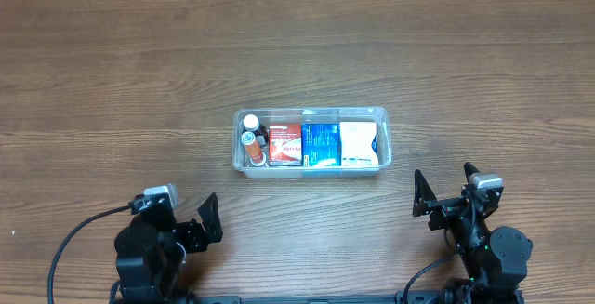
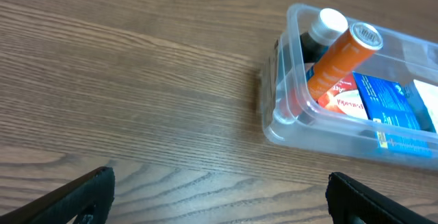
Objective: Pack container
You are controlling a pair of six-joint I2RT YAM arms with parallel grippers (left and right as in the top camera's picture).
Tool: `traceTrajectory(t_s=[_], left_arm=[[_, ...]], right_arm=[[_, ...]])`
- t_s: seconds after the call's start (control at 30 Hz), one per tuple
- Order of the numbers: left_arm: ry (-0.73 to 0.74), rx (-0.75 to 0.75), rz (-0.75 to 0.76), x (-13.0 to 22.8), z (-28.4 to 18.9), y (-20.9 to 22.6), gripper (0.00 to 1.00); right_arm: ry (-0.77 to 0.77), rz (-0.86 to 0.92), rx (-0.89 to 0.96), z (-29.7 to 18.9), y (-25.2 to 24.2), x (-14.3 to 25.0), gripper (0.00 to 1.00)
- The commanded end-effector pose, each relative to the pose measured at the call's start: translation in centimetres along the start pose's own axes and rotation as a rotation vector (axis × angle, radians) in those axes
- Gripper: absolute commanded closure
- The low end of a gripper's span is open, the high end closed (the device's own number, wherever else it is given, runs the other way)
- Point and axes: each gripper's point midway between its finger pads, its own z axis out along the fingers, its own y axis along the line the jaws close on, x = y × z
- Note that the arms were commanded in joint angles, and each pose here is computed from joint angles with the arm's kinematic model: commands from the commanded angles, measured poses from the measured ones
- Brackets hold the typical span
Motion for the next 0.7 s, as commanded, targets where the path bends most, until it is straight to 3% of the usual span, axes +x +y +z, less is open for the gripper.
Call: traceTrajectory(t_s=[0.0,0.2,0.67], left_arm=[[-0.049,0.031,-0.012,0.2,0.3,-0.2,0.0],[-0.072,0.031,-0.009,2.1,2.2,0.7,0.0],[-0.07,0.0,-0.011,2.1,2.2,1.2,0.0]], right_arm=[[-0.01,-0.004,-0.006,0.0,0.1,-0.1,0.0],[-0.01,-0.004,-0.006,0.0,0.1,-0.1,0.0],[-0.01,-0.004,-0.006,0.0,0.1,-0.1,0.0]])
